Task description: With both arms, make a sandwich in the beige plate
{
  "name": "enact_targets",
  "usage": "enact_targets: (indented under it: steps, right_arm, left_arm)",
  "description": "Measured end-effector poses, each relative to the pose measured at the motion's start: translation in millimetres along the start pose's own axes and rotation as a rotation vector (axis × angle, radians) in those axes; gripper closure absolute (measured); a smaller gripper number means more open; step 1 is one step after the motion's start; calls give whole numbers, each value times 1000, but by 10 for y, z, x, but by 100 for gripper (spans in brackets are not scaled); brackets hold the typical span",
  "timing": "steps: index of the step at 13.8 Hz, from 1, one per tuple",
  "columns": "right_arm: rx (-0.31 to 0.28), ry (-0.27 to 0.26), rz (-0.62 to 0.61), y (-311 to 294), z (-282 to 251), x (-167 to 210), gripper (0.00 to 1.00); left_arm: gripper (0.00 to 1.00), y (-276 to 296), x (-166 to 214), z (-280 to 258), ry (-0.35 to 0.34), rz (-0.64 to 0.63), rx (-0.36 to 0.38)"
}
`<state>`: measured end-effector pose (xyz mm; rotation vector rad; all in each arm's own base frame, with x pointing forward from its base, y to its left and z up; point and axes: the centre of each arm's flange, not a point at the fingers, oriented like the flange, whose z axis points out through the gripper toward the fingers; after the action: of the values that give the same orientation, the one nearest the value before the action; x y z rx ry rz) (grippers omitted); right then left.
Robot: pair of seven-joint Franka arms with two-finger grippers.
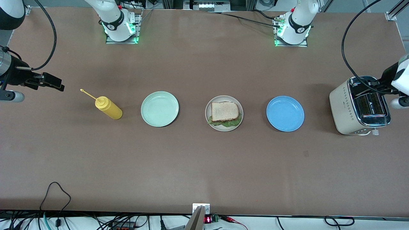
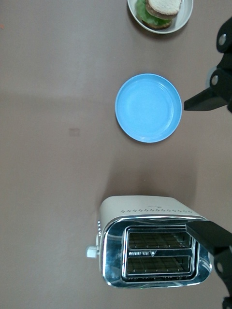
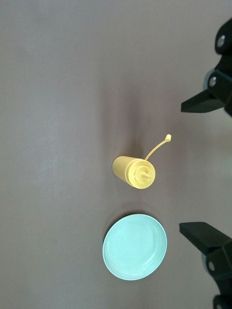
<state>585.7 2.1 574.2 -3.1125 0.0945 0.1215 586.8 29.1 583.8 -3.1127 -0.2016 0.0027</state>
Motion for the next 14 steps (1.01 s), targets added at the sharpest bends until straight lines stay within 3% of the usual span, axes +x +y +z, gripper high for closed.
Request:
enact_targets:
  steps: [5,14]
  right_arm:
    - [0,0,0,0,0,0,0]
    - [0,0,-1,-5,0,0,0]
  left_arm:
    - [0,-18,-120,-238,-1,21,2]
    - [0,-21,-198,-211,-4,38,3]
